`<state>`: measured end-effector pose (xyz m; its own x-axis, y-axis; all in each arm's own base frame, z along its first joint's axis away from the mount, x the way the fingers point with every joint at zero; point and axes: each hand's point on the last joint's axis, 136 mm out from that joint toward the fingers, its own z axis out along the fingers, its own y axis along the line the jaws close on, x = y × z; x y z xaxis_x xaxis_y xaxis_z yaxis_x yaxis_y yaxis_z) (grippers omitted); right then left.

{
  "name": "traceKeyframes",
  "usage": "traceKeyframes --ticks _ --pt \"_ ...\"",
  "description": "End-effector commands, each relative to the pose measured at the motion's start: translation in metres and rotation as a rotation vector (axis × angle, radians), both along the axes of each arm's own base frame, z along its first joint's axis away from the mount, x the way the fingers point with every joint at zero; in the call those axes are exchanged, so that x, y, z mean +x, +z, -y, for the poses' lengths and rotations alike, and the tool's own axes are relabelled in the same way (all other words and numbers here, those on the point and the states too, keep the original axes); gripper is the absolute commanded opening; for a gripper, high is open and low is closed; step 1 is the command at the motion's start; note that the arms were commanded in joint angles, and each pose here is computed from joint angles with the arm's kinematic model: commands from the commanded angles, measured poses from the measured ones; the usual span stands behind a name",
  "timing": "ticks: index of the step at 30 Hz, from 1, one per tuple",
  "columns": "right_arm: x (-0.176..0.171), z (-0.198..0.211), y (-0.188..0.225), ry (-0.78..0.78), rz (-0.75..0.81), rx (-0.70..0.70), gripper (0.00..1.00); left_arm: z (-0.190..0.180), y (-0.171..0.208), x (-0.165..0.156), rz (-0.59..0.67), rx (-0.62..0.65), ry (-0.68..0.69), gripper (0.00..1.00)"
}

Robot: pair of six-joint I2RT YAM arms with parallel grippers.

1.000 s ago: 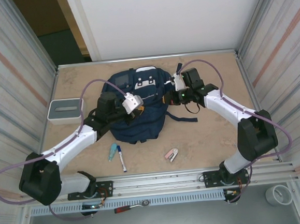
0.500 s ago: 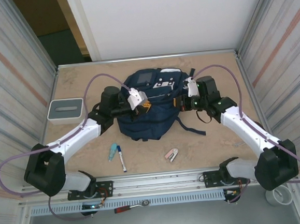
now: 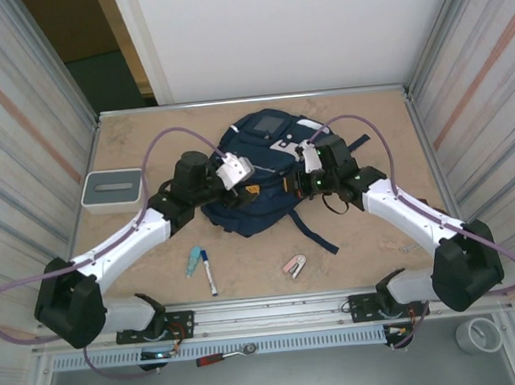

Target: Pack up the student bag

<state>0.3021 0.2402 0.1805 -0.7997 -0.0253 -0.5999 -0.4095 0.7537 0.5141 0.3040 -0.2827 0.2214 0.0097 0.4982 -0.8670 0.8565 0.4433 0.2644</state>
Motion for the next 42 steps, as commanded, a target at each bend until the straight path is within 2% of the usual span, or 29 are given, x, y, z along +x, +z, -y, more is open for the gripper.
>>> traceKeyframes --ticks 1,4,7,9,13,14,16,19,22,27,32,39,42 --pt "0.015 -0.018 0.043 0.029 0.122 0.079 0.0 0.01 -0.007 -0.007 0.013 0.063 -0.039 0.73" --pt "0.015 -0.021 0.047 0.033 0.125 0.093 0.0 0.025 -0.021 -0.008 -0.012 0.113 -0.077 0.73" --pt "0.012 -0.023 0.049 0.037 0.132 0.095 0.0 0.03 -0.03 0.006 0.004 0.147 -0.039 0.69" --pt "0.009 -0.02 0.047 0.037 0.128 0.081 0.0 0.029 -0.031 0.014 0.022 0.153 -0.008 0.59" --pt "0.008 -0.002 0.032 -0.002 0.109 0.005 0.0 0.023 -0.026 0.021 0.042 0.129 0.018 0.26" --pt "0.01 0.004 0.029 -0.02 0.095 -0.012 0.0 0.02 -0.023 0.021 0.035 0.108 0.014 0.21" --pt "0.015 0.023 0.02 -0.072 0.048 -0.054 0.0 0.016 -0.019 0.014 0.006 0.047 -0.027 0.13" --pt "0.027 0.056 0.008 -0.163 -0.02 -0.087 0.0 0.006 -0.007 0.007 -0.016 -0.046 -0.067 0.07" --pt "0.038 0.08 0.0 -0.234 -0.076 -0.099 0.0 -0.002 0.001 0.001 -0.041 -0.106 -0.095 0.05" --pt "0.056 0.106 -0.012 -0.32 -0.134 -0.114 0.0 -0.003 0.003 -0.002 -0.055 -0.118 -0.108 0.05" --pt "0.057 0.099 -0.007 -0.289 -0.136 -0.072 0.01 0.0 0.001 -0.001 -0.08 -0.123 -0.116 0.05" --pt "0.046 0.095 0.017 -0.262 -0.07 0.004 0.34 0.014 -0.003 0.001 -0.099 -0.13 -0.136 0.1" --pt "0.045 0.101 0.022 -0.298 -0.05 0.027 0.42 0.028 -0.007 -0.002 -0.108 -0.123 -0.165 0.12"
